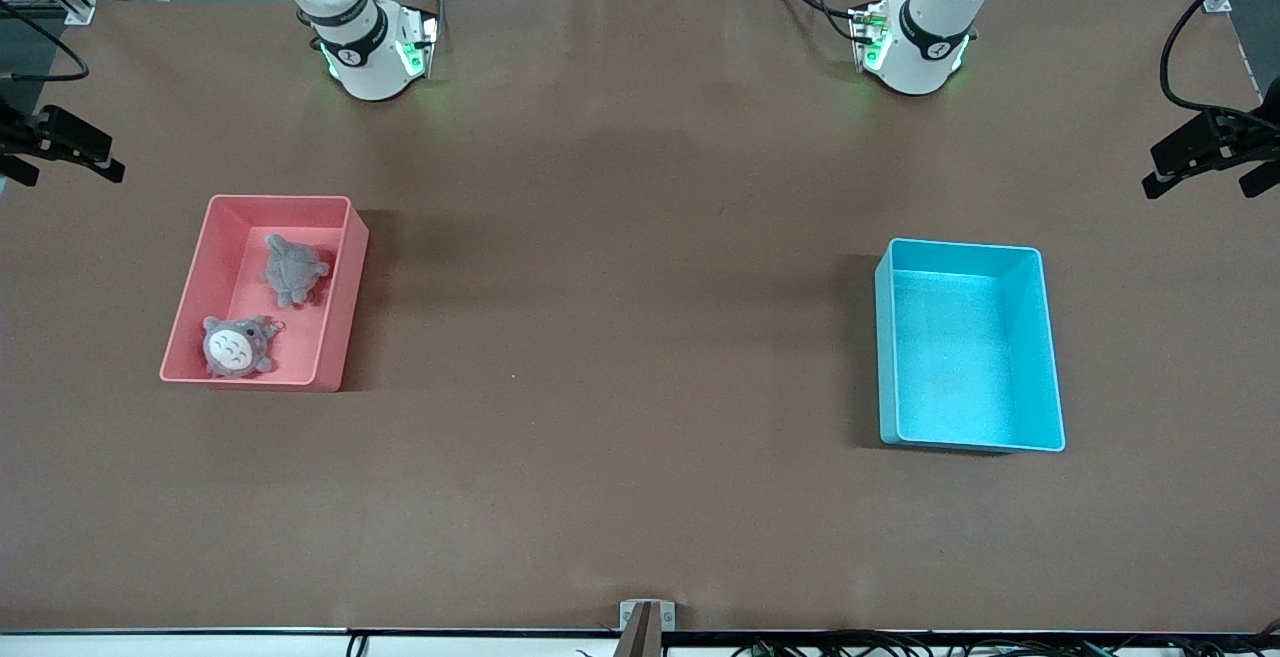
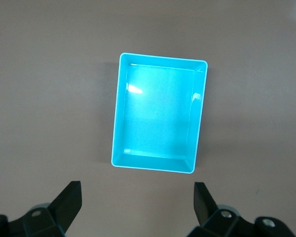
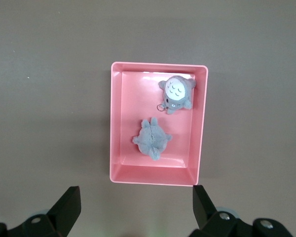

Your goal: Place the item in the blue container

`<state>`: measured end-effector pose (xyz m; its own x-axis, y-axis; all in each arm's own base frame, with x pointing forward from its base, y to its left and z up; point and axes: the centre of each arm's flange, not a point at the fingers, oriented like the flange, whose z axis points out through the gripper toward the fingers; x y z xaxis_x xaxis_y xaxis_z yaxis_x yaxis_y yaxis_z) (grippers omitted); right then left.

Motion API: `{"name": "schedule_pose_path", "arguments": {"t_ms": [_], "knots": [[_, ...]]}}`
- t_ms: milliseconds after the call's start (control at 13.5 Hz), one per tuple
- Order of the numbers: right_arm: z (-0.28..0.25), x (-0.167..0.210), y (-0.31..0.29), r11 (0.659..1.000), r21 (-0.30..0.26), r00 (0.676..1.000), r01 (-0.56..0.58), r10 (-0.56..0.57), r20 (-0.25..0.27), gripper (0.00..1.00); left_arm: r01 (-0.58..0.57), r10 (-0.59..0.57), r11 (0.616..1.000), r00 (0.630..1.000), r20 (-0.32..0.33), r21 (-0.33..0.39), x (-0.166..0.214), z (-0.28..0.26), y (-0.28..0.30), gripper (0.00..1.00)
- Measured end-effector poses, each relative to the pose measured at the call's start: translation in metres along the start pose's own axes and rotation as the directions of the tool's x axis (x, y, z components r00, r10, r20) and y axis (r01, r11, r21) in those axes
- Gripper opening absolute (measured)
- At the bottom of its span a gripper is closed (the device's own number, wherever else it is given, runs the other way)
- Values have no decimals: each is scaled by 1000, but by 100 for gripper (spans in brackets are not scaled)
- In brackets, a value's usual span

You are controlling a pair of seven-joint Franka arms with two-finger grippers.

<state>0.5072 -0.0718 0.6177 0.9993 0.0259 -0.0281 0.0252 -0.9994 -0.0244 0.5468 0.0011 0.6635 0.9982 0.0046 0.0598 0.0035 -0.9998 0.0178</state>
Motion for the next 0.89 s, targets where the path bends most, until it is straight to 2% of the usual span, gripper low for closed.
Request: {"name": "schedule_pose_path", "arguments": {"t_ms": [888], "knots": [[3,-2,-1,1000,1,1000,2,-2,4,100,0,0,1000,1000,0,0,0,0,0,100]]}}
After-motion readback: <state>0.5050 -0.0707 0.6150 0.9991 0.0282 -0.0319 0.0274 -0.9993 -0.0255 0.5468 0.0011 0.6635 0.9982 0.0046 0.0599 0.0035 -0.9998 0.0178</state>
